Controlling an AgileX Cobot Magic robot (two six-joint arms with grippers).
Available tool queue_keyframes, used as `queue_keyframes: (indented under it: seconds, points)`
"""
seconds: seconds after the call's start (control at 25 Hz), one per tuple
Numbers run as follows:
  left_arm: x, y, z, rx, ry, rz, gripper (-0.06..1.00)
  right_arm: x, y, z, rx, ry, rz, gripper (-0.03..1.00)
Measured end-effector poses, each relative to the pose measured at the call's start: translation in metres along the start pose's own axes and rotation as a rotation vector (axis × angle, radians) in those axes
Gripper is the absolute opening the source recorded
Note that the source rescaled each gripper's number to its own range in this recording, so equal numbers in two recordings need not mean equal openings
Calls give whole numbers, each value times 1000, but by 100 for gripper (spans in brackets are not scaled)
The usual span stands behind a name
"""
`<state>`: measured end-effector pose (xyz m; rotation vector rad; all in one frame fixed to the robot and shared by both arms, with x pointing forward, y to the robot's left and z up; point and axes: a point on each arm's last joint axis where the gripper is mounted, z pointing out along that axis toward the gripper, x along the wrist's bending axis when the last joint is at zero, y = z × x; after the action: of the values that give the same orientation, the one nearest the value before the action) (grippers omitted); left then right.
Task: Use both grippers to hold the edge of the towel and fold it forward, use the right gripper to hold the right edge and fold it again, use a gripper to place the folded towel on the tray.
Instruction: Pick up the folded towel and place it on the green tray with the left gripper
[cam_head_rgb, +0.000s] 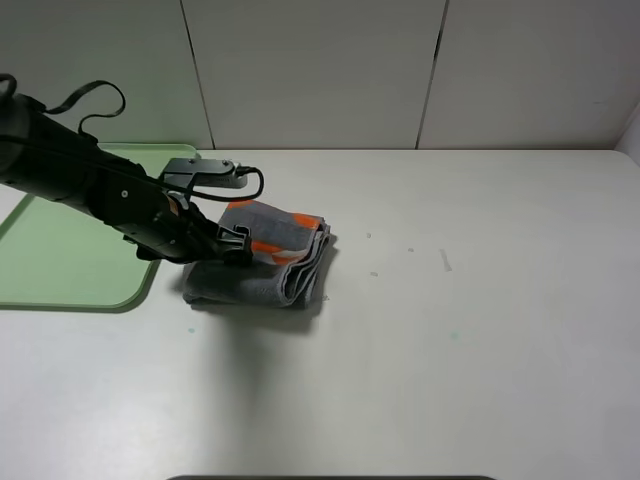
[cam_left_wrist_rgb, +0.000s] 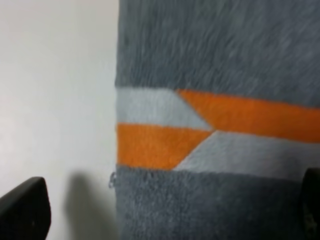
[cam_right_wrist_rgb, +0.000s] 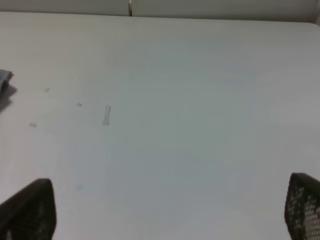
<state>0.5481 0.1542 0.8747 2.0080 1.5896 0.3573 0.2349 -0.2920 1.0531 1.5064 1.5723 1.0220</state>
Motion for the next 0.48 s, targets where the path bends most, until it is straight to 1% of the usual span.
queue_keyframes:
  seconds: [0.28,0.48]
  points:
    - [0,0,2,-10,-3,5,99,0,0,0,0,0,0,100]
    - [0,0,2,-11,-2,-2,94,0,0,0,0,0,0,100]
